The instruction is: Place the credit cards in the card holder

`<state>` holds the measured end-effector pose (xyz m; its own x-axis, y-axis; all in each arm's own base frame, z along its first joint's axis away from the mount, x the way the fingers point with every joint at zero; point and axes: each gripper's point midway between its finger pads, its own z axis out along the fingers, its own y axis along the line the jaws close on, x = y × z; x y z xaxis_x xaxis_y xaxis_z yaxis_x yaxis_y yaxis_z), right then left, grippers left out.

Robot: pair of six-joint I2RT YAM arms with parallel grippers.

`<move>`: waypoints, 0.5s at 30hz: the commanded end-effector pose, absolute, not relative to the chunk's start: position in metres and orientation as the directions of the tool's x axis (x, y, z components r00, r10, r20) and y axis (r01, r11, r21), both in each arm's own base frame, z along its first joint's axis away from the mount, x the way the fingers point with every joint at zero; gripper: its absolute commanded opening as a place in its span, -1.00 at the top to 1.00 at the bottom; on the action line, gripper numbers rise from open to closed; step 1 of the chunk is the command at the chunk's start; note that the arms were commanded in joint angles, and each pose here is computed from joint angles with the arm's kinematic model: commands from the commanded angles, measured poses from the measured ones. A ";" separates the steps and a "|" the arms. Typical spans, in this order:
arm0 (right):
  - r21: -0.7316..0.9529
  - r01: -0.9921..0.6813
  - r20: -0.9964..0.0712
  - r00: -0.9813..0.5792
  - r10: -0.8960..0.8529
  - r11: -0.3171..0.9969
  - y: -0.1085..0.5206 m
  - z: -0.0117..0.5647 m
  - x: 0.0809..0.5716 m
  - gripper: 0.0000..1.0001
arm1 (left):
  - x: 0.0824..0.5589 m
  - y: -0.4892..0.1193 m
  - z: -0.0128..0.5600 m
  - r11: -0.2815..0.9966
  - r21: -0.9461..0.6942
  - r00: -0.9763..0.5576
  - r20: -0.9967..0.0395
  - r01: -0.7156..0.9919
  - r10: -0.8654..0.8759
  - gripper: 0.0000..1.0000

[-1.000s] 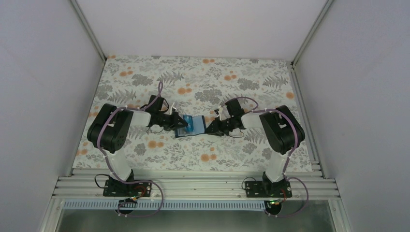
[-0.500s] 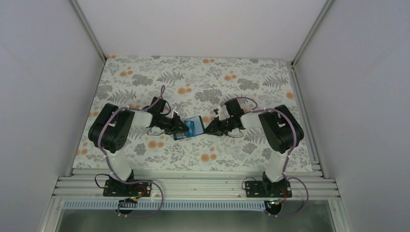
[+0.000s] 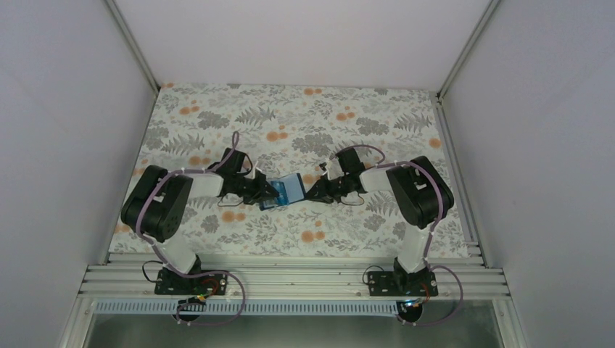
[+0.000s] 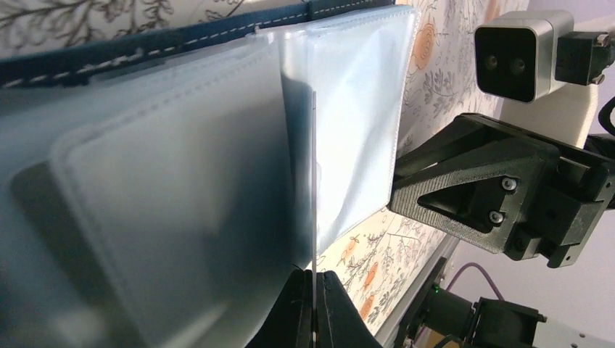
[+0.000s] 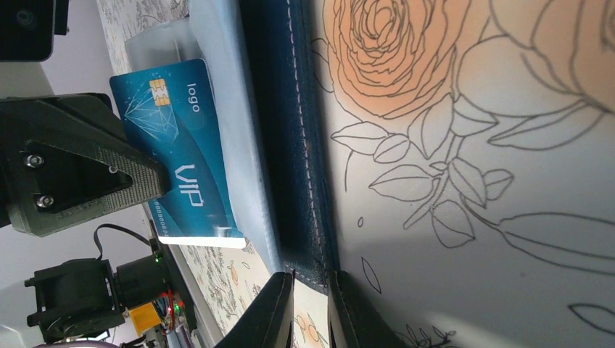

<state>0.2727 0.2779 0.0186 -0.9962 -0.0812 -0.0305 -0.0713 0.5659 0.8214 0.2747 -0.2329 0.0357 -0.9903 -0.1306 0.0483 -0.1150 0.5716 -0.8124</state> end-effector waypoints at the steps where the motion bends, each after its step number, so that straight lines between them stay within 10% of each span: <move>1: 0.817 -0.088 -0.037 -0.994 -0.100 0.570 0.281 0.014 0.274 0.68 | 0.277 -0.225 0.038 0.586 -0.793 -0.977 0.051 -0.166 -0.208 0.95; 15: 0.817 -0.088 -0.032 -0.994 -0.107 0.570 0.281 0.012 0.272 0.69 | 0.284 -0.232 0.040 0.554 -0.818 -0.979 0.053 -0.155 -0.196 0.95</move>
